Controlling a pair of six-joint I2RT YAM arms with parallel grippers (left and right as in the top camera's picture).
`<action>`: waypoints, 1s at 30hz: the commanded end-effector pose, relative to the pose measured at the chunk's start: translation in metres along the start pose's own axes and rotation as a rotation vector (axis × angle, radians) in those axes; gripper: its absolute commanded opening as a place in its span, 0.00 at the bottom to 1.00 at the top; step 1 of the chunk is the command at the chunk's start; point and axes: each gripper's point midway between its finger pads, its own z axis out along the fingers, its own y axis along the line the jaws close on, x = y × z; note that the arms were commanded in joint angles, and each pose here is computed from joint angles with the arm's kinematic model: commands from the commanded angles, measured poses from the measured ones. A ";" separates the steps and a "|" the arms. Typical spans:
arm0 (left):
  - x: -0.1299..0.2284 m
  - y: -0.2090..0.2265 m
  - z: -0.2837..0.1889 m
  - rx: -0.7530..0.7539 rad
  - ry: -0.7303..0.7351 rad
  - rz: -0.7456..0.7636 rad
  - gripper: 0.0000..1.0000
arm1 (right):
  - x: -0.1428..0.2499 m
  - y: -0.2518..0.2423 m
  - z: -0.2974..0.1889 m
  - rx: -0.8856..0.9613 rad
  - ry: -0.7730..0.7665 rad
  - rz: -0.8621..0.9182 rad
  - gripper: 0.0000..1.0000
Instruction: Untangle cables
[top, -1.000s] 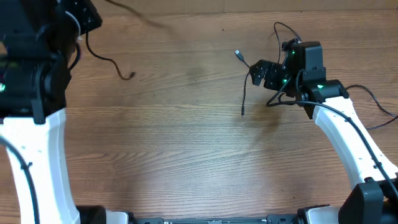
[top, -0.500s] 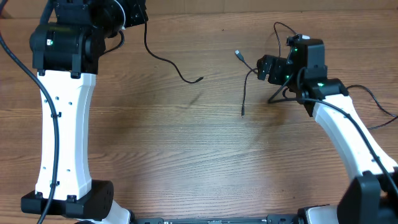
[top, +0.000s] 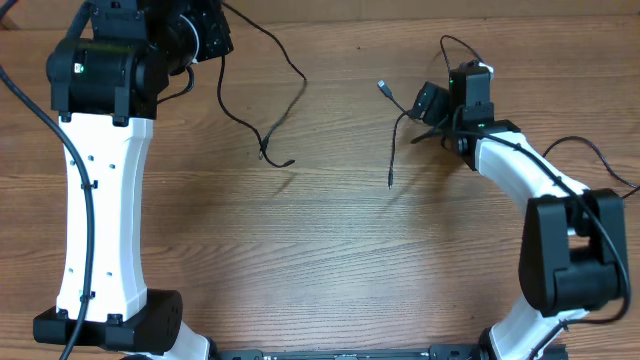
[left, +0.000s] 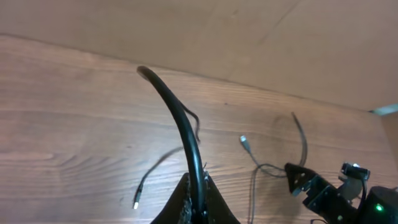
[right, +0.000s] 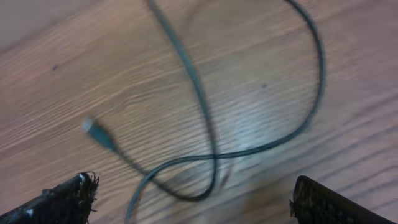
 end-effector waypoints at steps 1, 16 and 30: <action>-0.002 0.008 -0.002 -0.044 -0.007 0.015 0.04 | 0.008 -0.028 0.021 0.143 -0.025 0.116 0.99; 0.006 0.012 -0.003 -0.060 0.025 0.011 0.04 | 0.008 -0.059 0.056 0.271 -0.109 -0.004 0.63; 0.014 0.015 -0.003 -0.071 0.054 0.008 0.04 | -0.056 -0.146 0.063 0.270 -0.248 0.193 0.04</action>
